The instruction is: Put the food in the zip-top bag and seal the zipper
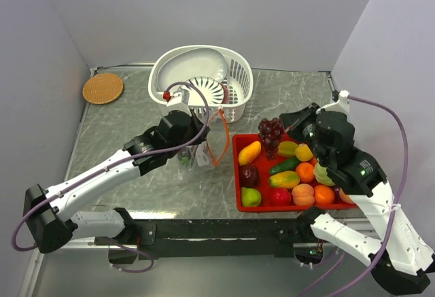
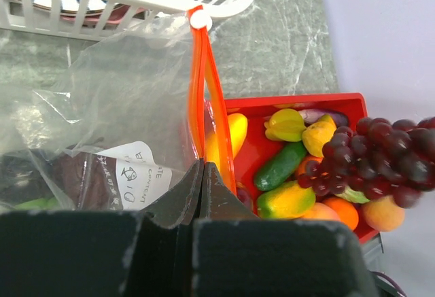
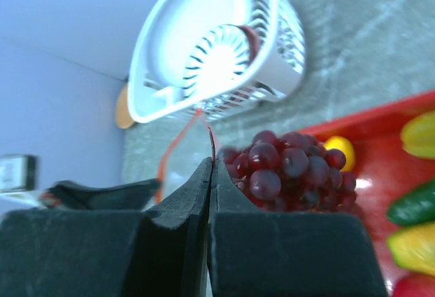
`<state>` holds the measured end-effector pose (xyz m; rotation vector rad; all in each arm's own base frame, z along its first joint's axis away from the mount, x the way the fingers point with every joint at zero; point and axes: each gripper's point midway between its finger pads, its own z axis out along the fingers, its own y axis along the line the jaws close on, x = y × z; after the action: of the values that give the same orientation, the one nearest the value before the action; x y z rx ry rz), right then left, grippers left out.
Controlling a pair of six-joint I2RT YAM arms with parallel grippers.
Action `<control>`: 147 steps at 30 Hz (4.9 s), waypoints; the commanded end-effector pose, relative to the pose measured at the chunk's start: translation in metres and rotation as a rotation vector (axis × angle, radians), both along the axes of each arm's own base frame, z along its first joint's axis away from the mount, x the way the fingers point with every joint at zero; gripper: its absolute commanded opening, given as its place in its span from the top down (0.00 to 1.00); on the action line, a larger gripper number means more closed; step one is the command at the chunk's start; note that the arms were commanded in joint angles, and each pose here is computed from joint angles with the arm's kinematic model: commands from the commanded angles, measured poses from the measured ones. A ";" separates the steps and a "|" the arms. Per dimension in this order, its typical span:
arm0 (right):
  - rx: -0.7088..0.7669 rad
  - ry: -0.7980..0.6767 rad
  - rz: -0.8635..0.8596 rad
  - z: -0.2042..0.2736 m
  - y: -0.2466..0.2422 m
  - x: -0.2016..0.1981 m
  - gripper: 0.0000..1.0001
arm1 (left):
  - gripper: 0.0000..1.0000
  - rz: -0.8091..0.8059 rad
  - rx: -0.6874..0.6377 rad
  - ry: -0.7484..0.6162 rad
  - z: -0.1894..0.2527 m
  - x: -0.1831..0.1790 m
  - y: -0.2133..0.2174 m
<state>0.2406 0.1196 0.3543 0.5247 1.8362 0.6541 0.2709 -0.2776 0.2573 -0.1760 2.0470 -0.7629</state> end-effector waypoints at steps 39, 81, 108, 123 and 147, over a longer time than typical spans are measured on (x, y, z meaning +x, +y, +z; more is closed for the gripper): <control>0.129 -0.048 0.262 0.022 0.137 0.041 1.00 | 0.99 0.001 -0.169 -0.103 0.067 0.010 -0.015; -0.327 0.205 0.186 -0.129 0.089 0.022 0.38 | 0.99 0.009 -0.187 -0.136 0.072 0.006 -0.008; -0.284 0.079 0.303 -0.066 0.148 0.042 1.00 | 0.99 0.259 0.155 -0.039 -0.001 -0.004 0.094; -0.350 0.175 0.321 -0.112 0.139 0.033 0.84 | 0.99 0.181 0.114 -0.119 0.034 0.008 0.071; -0.269 0.393 0.121 -0.232 0.048 -0.020 0.06 | 0.99 0.067 0.081 -0.158 0.050 0.015 0.044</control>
<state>0.2066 0.1443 0.1265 0.3560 2.2988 0.3144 0.2796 -0.2253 0.2727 -0.1389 1.9923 -0.5558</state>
